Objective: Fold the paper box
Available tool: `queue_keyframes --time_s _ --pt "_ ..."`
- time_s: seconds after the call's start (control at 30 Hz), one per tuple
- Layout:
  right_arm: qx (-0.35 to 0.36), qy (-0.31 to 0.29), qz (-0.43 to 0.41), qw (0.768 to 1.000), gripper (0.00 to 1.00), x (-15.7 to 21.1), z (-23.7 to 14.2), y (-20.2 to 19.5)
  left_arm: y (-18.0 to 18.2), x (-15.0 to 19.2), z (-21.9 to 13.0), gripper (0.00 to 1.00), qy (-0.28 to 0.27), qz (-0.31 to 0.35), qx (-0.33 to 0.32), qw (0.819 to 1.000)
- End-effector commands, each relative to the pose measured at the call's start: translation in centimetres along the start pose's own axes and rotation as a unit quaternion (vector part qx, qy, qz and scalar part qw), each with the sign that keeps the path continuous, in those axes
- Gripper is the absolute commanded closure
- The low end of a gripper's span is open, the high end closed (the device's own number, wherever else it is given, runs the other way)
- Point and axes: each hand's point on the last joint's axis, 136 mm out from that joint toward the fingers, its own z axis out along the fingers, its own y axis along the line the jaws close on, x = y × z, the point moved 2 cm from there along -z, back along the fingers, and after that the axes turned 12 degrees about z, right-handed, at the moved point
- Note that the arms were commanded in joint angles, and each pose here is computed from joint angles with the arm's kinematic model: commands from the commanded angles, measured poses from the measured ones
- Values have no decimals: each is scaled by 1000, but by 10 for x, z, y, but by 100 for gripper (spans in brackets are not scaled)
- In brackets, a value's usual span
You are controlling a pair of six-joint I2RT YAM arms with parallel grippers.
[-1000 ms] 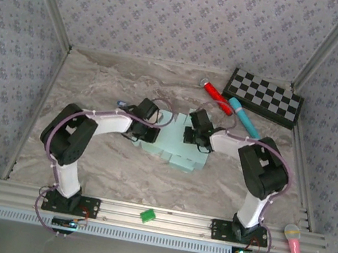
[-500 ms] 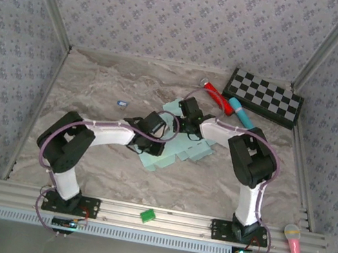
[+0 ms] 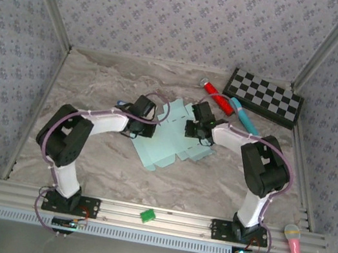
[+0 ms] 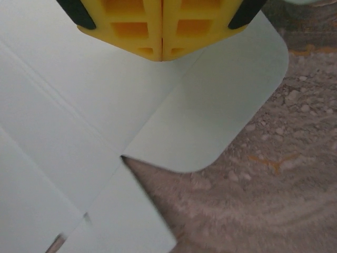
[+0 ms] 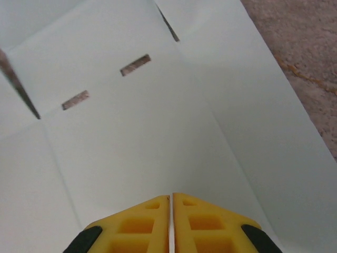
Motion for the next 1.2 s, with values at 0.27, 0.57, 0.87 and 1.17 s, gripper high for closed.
queue_keyframes --time_s 0.27,0.57,0.87,1.17 --pt "-4 35 -15 999 89 1 32 20 -15 59 -1 93 50 -16 -9 999" --pt "-48 54 -50 996 89 0 42 58 -36 82 -14 92 47 -35 -10 998" --pt "-109 29 -53 992 88 -23 6 82 -46 18 -51 76 -32 -13 6 999" --pt "-68 33 -44 996 91 -19 18 60 3 -75 -59 62 -85 -9 -4 996"
